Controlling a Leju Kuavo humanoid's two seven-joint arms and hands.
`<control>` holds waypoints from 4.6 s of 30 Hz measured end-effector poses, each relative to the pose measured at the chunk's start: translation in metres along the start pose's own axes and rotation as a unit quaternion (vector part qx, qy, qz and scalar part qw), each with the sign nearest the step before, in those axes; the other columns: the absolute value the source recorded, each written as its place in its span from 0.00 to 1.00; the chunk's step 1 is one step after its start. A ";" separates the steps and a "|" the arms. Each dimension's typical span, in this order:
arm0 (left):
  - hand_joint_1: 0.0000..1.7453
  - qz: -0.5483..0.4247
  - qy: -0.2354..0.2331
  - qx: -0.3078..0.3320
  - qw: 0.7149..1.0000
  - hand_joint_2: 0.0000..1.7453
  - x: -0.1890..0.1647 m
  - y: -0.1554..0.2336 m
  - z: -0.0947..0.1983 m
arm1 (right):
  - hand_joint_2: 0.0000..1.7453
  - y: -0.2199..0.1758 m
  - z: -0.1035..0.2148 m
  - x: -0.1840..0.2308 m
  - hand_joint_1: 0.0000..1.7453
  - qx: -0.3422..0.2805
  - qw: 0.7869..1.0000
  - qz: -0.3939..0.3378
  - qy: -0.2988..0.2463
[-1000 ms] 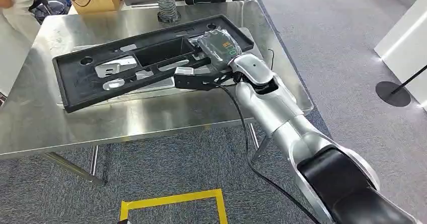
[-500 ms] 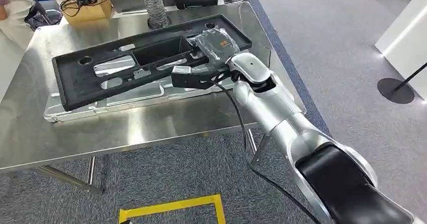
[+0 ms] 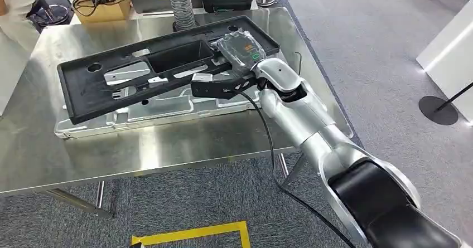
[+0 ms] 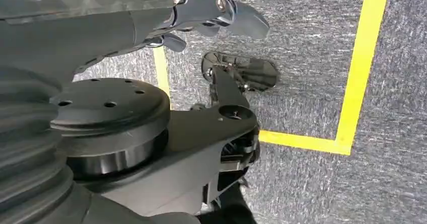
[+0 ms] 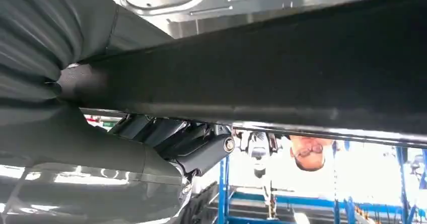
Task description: Take the parts from the cabinet and place them on the table.
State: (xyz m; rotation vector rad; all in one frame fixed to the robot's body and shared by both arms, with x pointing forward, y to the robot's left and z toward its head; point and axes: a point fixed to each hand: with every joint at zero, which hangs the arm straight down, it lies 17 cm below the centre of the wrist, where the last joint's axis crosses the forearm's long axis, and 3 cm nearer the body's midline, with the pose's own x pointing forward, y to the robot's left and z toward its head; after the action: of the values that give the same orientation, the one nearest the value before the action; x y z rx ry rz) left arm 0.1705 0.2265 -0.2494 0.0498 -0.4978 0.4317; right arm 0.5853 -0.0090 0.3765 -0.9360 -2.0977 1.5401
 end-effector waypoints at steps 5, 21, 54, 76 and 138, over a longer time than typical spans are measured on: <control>0.00 0.000 0.001 -0.001 1.000 1.00 -0.001 -0.001 0.000 | 1.00 0.000 0.000 -0.002 1.00 0.001 1.000 0.001 0.001; 0.00 -0.004 0.000 -0.001 1.000 1.00 0.000 0.000 0.000 | 1.00 0.005 0.002 -0.002 1.00 0.006 1.000 0.001 0.004; 0.00 -0.004 0.011 0.007 1.000 1.00 -0.005 0.005 0.000 | 1.00 0.018 0.010 -0.004 1.00 0.013 1.000 -0.004 0.013; 0.00 -0.005 0.015 0.010 1.000 1.00 -0.007 0.006 0.000 | 1.00 0.035 0.019 -0.006 1.00 0.021 1.000 -0.010 0.021; 0.00 0.003 -0.011 0.002 1.000 1.00 -0.002 0.004 0.002 | 1.00 0.170 0.096 -0.018 0.00 0.126 0.985 -0.067 0.099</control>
State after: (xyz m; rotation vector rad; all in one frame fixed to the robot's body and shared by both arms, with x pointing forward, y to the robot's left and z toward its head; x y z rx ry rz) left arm 0.1669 0.2292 -0.2489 0.0566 -0.5199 0.4373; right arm 0.5859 -0.0574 0.1868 -0.8028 -1.7446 1.5311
